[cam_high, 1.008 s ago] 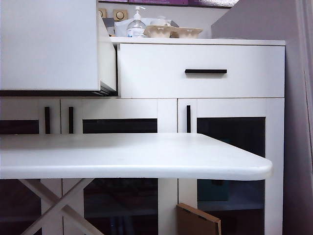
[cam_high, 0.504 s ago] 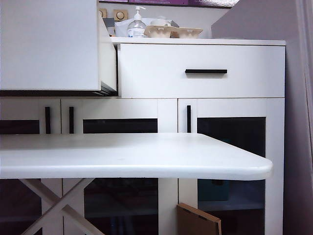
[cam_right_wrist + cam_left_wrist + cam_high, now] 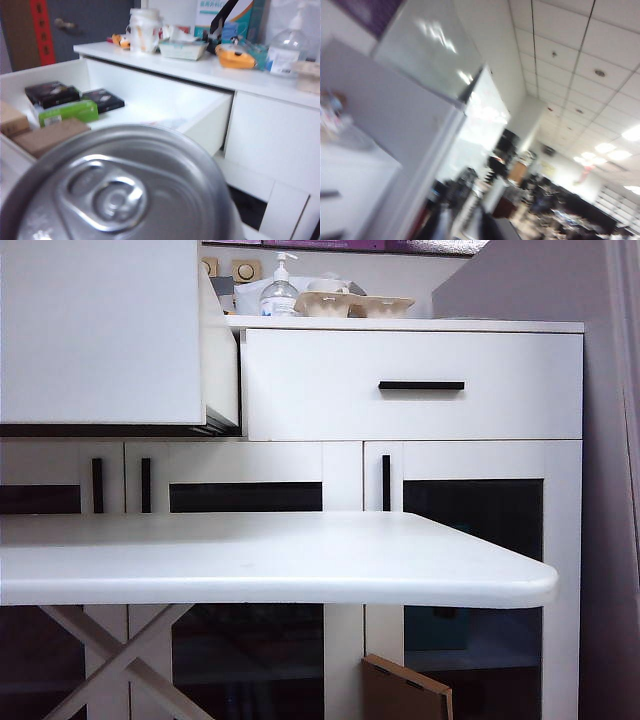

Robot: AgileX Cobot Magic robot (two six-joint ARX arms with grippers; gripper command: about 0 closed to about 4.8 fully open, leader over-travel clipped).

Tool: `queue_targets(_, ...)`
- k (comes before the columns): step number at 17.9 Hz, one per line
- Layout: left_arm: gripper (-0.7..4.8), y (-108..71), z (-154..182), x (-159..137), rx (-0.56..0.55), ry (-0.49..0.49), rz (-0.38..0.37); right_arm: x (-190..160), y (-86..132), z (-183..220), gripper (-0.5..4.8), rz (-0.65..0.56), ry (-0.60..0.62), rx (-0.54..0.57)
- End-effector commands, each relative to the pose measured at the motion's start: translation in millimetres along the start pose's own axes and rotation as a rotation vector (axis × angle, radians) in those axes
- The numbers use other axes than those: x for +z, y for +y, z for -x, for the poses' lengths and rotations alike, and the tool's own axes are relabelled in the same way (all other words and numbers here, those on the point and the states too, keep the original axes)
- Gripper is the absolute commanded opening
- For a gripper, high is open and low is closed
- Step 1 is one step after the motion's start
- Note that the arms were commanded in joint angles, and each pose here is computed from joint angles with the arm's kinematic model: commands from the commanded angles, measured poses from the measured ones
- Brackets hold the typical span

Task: Pick up a can of beer from the white table, open the left drawer, place the beer inside the drawer, and finally close the drawer.

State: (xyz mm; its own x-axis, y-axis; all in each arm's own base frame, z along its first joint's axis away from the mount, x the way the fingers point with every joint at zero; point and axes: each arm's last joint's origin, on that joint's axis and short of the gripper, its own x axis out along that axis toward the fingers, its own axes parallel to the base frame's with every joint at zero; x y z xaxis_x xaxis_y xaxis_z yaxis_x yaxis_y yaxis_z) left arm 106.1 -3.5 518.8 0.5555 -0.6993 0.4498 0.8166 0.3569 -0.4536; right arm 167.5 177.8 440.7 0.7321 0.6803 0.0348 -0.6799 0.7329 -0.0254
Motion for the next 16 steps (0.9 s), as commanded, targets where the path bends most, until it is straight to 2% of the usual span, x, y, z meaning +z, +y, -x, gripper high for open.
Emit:
queue_targets(1,-0.05,-4.1,-5.9,7.4,-0.015,0.059,-0.18,21.3,0.9,-1.2,1.97,-0.004,-0.112,0.026)
queue_targets(4,-0.05,-5.4,-8.6,11.7,0.058,0.098,-0.228,31.7,2.9,-9.7,1.97,-0.003,-0.128,0.072)
queue_targets(6,-0.05,-11.7,-11.4,19.4,0.155,0.111,-0.321,41.8,4.8,-21.8,1.97,0.0,-0.138,0.121)
queue_targets(8,-0.05,-15.1,-13.9,26.5,0.252,0.104,-0.373,48.4,6.7,-32.5,1.97,0.003,-0.12,0.163)
queue_targets(12,-0.05,-17.8,-21.1,40.9,0.409,0.17,-0.495,55.2,10.4,-61.4,1.97,0.005,-0.119,0.211)
queue_targets(16,-0.05,-12.3,-18.3,41.1,0.593,0.212,-0.539,58.1,12.5,-86.9,1.97,0.006,-0.131,0.217)
